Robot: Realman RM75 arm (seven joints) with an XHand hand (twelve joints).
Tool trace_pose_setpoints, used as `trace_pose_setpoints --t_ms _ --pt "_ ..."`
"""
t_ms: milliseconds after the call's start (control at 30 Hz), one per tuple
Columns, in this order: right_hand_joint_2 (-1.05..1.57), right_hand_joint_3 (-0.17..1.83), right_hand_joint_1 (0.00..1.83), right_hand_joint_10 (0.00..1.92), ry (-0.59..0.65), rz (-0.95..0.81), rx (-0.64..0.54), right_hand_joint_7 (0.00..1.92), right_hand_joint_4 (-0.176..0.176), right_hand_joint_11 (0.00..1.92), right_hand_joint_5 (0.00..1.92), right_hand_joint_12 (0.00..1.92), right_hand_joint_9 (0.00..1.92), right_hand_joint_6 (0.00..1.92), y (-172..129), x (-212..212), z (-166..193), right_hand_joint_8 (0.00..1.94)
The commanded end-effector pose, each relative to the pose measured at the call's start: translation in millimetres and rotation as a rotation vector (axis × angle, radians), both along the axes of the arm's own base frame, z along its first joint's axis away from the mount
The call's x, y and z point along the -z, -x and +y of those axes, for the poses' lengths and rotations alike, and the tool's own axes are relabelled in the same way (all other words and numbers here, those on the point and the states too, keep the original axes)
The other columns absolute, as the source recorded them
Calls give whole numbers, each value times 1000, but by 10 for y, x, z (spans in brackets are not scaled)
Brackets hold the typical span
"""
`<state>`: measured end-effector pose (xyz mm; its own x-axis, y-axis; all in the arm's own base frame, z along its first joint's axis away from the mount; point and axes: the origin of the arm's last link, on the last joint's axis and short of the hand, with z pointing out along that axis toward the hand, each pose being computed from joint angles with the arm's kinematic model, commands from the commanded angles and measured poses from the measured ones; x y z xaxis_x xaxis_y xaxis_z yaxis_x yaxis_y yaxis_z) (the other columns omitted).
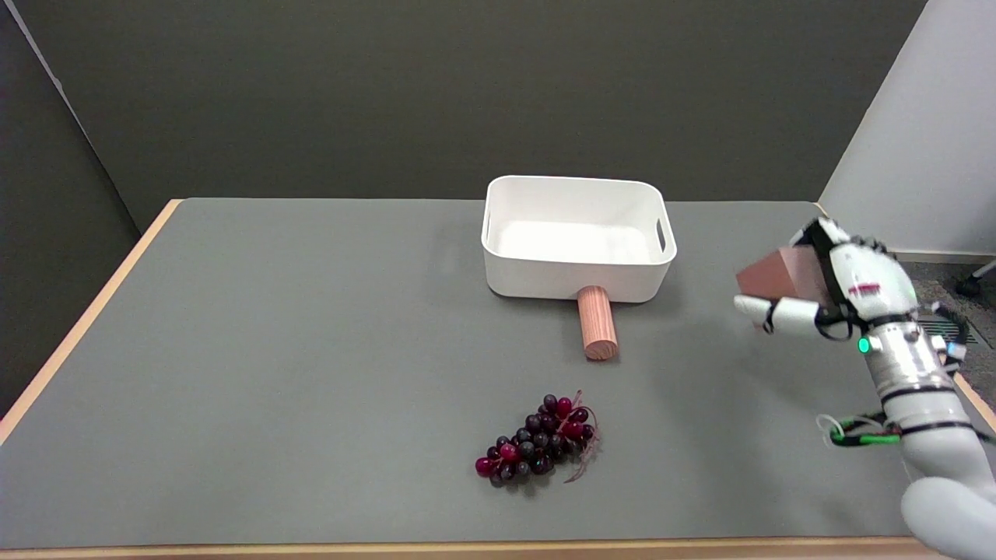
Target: Pick up wooden cube.
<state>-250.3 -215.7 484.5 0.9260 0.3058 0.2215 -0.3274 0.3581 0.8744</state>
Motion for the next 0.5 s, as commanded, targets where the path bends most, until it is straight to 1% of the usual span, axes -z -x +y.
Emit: trace_pose_setpoints --t_ms 33,100,133,167,267,367,433,500 --pt "1295 137 1140 1432 -261 274 -344 751 -176 866 343 1921 802 1663 -1424 506 -585 1538" --pt "1294 138 1141 1431 -292 318 -397 752 -176 869 345 1921 802 1662 -1641 589 -675 1537" --pt "1309 104 1142 1395 -302 330 -414 754 -176 869 348 1892 815 1658 -1714 618 -716 1532" --pt "1345 21 1142 1309 -318 334 -421 759 -176 866 354 1823 846 1650 -1754 661 -771 1522" --pt "1290 139 1143 1422 -343 330 -428 757 -176 875 349 1921 804 1661 -1840 732 -982 1524" --pt "1286 141 1145 1417 -348 301 -415 762 -176 875 355 1921 802 1658 -1825 778 -1272 1515" --pt "1284 142 1147 1413 -370 277 -383 765 -176 871 358 1921 801 1657 -1768 862 -1522 1510" --pt "1283 141 1147 1413 -359 252 -341 766 -176 866 359 1921 801 1653 -1674 843 -1759 1509"
